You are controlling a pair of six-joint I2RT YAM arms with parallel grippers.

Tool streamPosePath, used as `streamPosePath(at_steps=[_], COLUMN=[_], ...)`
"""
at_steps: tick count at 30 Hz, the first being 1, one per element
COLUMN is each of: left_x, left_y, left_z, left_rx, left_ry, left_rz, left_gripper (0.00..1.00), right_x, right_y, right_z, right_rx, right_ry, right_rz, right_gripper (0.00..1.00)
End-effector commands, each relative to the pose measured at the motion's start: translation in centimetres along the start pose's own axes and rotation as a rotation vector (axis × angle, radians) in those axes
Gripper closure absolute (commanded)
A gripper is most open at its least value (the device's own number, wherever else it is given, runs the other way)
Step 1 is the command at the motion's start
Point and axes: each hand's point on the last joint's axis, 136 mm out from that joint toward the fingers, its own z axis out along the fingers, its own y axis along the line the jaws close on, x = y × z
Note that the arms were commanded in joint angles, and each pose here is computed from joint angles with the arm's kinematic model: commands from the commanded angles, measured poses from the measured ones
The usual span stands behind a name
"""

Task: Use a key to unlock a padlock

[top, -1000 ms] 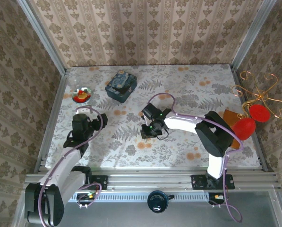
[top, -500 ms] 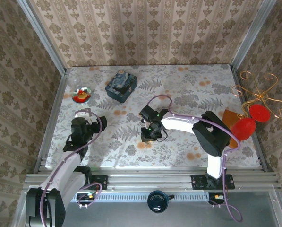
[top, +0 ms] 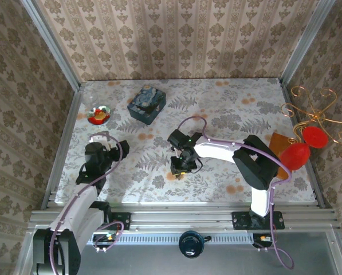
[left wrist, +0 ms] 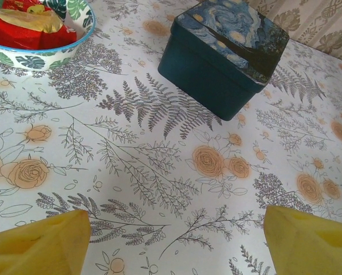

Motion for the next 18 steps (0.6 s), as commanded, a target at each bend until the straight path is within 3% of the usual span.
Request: streamPosePath(at_steps=[1,11,18], left_x=[0.3,0.3,-0.5], left_y=[0.3,0.8,1.0], left_z=[-0.1,0.0,0.3], left_rx=[0.004,-0.012,-0.037], left_ry=[-0.001,-0.005,-0.009], left_rz=[-0.019,-0.02,-0.031], left_gripper=[0.2,0.2,0.15], right_x=[0.1,-1.7,-4.5], right_y=[-0.8,-1.0,0.6], right_z=[-0.1,-4.3,-8.7], right_rx=[0.053,0.141,0.146], right_ry=[0.008,-0.107,-0.287], right_rz=[-0.003,-0.12,-0.228], right_gripper=[0.7,0.58,0.56])
